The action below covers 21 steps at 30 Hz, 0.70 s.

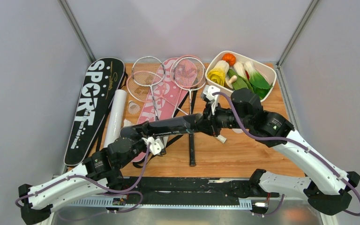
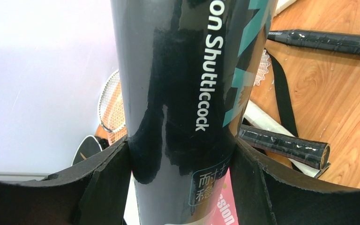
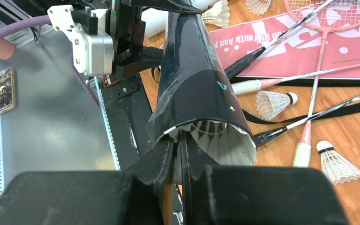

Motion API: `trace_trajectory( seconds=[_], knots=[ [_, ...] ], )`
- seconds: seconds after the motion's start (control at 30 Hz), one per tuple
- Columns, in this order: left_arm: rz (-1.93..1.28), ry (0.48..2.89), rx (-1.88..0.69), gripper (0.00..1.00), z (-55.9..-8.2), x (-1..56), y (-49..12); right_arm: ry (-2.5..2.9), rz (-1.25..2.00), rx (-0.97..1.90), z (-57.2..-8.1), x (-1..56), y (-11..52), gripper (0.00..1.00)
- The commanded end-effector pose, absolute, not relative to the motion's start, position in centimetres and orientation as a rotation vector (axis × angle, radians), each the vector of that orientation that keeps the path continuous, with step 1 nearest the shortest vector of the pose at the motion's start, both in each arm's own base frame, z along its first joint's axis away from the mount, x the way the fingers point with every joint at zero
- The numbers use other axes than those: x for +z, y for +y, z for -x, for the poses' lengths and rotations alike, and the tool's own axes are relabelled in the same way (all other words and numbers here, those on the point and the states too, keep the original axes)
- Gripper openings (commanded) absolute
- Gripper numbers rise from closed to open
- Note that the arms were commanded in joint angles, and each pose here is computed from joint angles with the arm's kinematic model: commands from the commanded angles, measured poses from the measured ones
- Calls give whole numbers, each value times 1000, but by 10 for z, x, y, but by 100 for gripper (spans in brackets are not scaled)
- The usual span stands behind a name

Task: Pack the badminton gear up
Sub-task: Place the shuttlecock at the shuttle tube.

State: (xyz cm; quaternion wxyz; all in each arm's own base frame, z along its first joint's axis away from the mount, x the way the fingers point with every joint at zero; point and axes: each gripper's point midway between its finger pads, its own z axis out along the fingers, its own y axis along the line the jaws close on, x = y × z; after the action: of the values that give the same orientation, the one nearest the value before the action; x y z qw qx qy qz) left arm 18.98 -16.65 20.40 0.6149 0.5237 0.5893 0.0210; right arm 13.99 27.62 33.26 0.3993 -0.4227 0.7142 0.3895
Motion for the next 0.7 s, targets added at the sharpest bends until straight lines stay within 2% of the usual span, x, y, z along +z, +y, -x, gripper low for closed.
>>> trace_trajectory(
  seconds=[0.0,0.07,0.27,0.37,0.53,0.67],
  knots=[
    [-1106,1268,-23,0,-189,236,-176,1703,1039,1064,-140,353,289,12],
    [-1102,1269,-23,0,-190,236,-176,1703,1033,1083,-141,352,293,13],
    [-1085,1283,-29,0,-189,235,-174,1738,942,1051,-149,352,288,34],
    [-1070,1295,-21,0,-190,233,-170,1729,870,1029,-149,362,276,40],
    [-1030,1313,7,0,-193,234,-162,1708,730,1006,-150,385,256,56],
    [-1008,1322,16,0,-195,236,-159,1667,635,953,-161,409,246,61]
  ],
)
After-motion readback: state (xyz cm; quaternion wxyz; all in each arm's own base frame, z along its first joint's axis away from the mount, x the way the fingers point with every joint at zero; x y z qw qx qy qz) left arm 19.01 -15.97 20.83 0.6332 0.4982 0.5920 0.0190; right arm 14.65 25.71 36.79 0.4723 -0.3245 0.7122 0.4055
